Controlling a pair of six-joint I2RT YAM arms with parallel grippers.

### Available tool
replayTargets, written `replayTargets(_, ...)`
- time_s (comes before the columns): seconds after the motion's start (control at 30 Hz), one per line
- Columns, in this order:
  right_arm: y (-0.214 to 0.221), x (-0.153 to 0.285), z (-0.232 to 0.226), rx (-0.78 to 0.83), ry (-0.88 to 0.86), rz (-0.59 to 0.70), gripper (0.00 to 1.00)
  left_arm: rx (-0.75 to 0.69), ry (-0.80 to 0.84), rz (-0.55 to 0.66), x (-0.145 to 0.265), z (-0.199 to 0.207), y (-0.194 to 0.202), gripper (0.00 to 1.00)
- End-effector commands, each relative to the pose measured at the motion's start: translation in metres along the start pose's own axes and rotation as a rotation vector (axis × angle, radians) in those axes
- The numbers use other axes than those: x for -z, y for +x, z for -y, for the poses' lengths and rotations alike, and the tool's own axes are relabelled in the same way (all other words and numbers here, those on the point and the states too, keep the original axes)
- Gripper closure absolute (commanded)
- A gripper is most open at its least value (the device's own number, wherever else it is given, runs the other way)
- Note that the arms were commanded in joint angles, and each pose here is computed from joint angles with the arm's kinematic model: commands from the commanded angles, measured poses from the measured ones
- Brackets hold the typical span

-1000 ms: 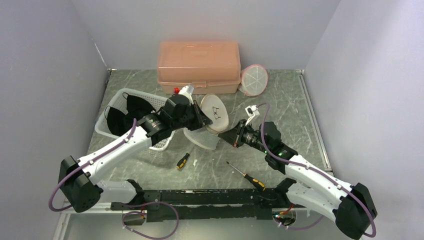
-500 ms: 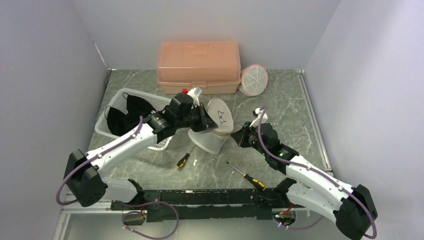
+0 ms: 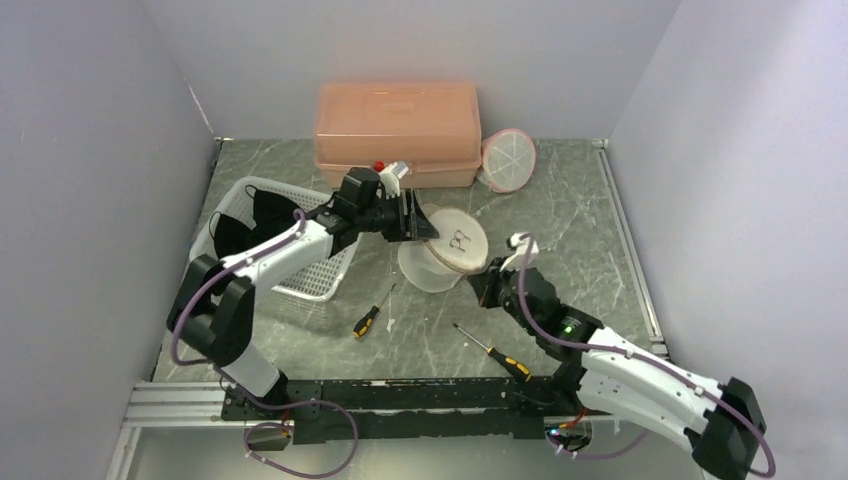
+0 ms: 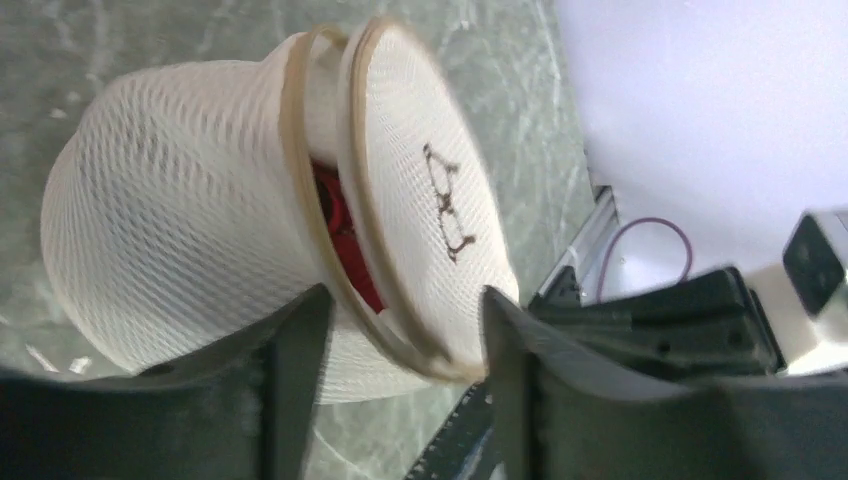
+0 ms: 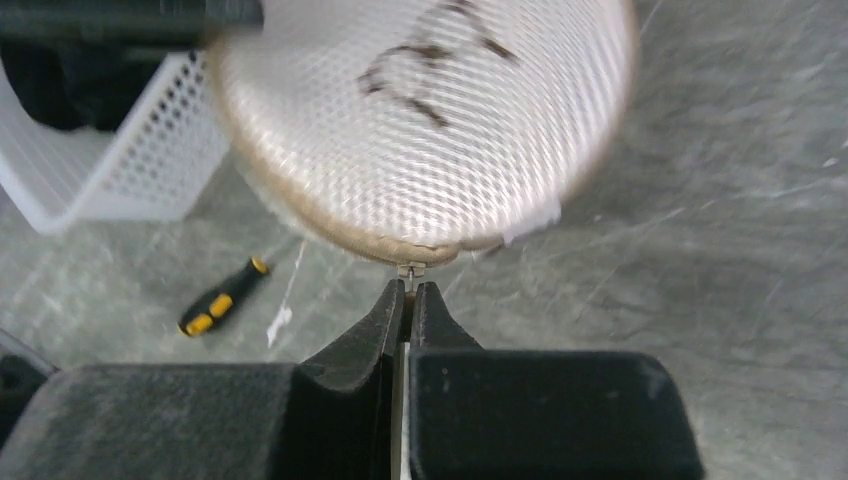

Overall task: Unzip the laundry bag and remove the bra
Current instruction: Unzip the laundry bag at the center of the board.

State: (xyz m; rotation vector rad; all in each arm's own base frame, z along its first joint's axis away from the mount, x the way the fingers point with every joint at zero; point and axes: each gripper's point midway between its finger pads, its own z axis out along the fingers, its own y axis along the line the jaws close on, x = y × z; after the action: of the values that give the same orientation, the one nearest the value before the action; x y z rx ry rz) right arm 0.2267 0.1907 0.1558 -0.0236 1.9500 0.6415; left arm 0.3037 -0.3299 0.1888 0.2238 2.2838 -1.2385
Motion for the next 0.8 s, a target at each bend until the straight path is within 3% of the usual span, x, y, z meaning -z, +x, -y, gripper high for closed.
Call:
replayTargets(0.0,0.007,-0.01,-0.01,0.033,0.02,0.039,1.0,-0.049,0.092,0.056,-0.005,0.006,-0.026,0.28)
replayTargets(0.1,0.019,-0.016,-0.006,0.033,0.044,0.006,1.0,0.055,0.074,0.072,0.0,-0.006,-0.01,0.12)
replayTargets(0.23,0.021,-0.018,-0.007,0.04,0.044,-0.004,1.0,0.213,0.053,0.151,0.026,-0.005,-0.004,0.07)
replayTargets(0.47,0.015,-0.023,-0.017,0.067,0.033,-0.022,1.0,0.343,-0.135,0.153,0.064,0.017,0.018,0.06)
replayTargets(0.67,0.015,-0.027,-0.024,0.084,0.009,-0.039,1.0,0.345,-0.218,0.018,0.034,0.043,0.044,0.07)
replayTargets(0.77,0.014,-0.025,-0.027,0.09,-0.012,-0.042,1.0,0.342,-0.276,-0.026,0.019,0.032,0.052,0.08)
